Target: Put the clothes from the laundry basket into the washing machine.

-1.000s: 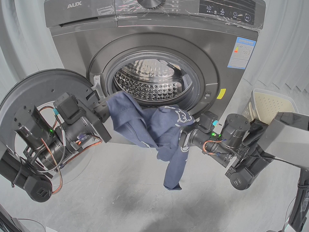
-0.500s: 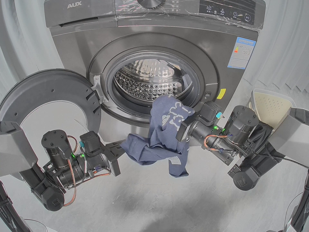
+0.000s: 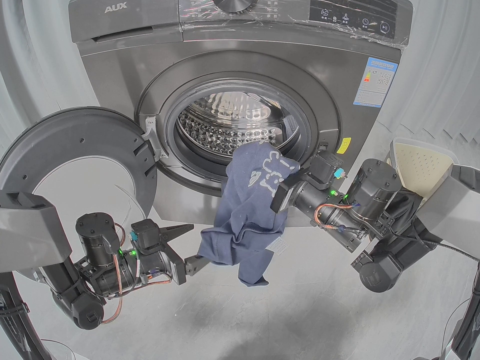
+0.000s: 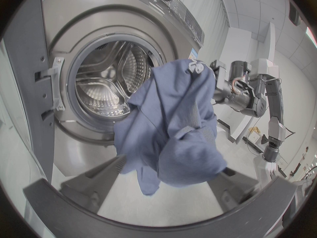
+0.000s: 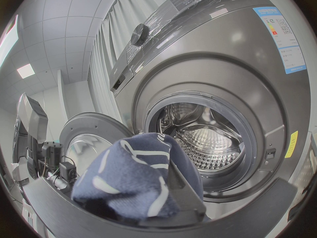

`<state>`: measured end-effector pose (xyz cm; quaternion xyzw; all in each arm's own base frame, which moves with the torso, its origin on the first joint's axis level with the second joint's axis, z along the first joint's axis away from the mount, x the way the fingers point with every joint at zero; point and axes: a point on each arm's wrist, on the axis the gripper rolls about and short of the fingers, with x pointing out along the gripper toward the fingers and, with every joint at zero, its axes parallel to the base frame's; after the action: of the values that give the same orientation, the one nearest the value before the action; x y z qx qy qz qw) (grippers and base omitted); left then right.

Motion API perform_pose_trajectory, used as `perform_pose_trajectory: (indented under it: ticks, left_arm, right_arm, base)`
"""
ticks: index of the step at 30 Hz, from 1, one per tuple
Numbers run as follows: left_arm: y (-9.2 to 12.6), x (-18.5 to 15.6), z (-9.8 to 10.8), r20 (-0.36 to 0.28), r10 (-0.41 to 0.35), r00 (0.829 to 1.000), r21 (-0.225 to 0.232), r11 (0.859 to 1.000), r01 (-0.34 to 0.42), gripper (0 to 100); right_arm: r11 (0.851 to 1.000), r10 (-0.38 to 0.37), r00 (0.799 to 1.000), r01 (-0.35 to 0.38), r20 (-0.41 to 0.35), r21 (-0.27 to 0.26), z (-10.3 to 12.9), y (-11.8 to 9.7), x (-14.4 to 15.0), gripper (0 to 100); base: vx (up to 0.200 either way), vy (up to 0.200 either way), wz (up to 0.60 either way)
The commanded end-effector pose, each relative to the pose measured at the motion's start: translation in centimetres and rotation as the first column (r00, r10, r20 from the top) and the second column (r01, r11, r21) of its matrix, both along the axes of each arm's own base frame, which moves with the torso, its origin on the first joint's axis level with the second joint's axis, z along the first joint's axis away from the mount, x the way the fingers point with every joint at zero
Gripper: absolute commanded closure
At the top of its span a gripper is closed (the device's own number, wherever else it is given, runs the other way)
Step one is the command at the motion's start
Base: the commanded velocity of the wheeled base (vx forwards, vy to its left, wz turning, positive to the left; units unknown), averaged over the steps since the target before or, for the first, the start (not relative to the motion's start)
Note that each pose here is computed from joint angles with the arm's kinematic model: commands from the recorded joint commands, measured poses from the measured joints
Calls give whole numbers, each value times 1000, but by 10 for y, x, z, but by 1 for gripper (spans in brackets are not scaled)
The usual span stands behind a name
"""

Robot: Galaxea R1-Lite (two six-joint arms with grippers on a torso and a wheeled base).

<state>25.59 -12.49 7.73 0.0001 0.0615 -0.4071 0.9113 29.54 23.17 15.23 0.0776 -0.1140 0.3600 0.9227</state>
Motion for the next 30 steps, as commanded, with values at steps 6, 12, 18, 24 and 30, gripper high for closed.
perform_pose_trajectory:
  ticks: [6,12,18,24,30]
  left_arm:
    - [5,-19,-33,-98,-68,993,114,990,80,0]
    - [11,-36,-39,-141,-114,983,145,980,135,0]
    - [5,-28,-32,-73,-133,988,146,979,143,0]
    - [-16,-1,-15,36,-110,993,80,991,107,0]
    - [-47,23,12,136,-69,988,-38,996,75,0]
  right_arm:
    - [1000,-21,999,20,30,24,6,2,16,100]
    - [1000,-16,1000,16,25,23,4,5,13,100]
    - [1000,-19,1000,18,24,24,4,5,13,100]
    - [1000,-4,1000,4,20,19,3,10,9,100]
    - [1000,16,1000,-16,9,11,-3,19,6,100]
  base:
    - [0,0,0]
    - [0,0,0]
    - [0,0,0]
    - [0,0,0]
    - [0,0,0]
